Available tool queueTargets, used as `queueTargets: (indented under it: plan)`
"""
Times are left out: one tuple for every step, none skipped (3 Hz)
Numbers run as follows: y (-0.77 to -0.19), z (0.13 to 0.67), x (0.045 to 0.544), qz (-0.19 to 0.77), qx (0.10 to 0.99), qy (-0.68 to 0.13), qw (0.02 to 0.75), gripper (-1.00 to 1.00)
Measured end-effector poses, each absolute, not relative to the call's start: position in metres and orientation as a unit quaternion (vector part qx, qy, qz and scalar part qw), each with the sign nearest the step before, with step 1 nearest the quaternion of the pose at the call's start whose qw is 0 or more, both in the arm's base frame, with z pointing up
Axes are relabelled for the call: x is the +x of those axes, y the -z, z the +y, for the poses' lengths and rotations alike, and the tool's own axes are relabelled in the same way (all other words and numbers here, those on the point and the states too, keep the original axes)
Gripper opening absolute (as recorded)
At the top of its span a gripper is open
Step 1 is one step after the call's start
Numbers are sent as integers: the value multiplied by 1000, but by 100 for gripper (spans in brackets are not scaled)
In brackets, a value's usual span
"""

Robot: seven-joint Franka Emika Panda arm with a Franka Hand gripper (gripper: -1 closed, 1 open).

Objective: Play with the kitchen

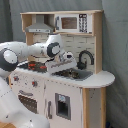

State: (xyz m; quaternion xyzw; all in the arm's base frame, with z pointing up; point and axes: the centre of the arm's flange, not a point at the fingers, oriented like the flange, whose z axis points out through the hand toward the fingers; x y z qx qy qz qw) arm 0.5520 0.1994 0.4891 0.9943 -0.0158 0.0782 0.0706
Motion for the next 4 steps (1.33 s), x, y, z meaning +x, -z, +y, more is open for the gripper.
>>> queueTargets:
  plan:
    - [-480,200,561,12,995,-60,72,100]
    - [-478,204,568,36,996,-40,71,100]
    - [-478,206,567,38,996,-39,71,-100]
    - [-494,226,564,58,996,-28,67,-100]
